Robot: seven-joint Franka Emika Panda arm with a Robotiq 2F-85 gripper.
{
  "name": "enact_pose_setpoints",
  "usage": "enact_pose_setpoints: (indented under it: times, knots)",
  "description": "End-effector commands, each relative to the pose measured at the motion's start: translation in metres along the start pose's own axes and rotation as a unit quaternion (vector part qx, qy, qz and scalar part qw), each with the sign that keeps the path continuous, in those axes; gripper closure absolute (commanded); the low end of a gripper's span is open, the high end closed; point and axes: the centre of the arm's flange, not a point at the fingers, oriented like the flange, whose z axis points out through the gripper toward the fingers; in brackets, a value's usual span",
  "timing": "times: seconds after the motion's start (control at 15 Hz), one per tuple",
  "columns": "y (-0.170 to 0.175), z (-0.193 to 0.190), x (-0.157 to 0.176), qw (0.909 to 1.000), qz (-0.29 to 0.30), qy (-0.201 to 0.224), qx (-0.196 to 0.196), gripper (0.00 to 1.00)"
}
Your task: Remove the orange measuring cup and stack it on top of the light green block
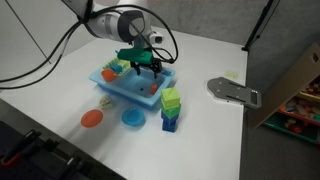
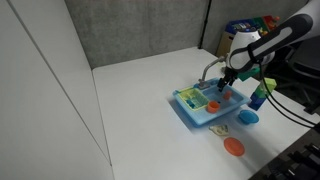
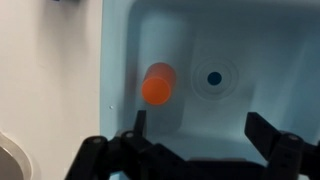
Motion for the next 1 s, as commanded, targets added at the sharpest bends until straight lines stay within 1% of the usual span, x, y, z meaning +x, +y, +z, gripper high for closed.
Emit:
enact_pose_setpoints:
  times: [0.0,0.4,0.93]
  knots:
    - [0.009,0.021,0.025,0.9998,-0.016,0.002,-0.014,0.00]
    - [0.013,0.040,0.033,0.9997,-0.013,0.000,-0.020,0.00]
    - [0.022,0.025,0.020,0.9998,-0.004,0.009,-0.019,0.00]
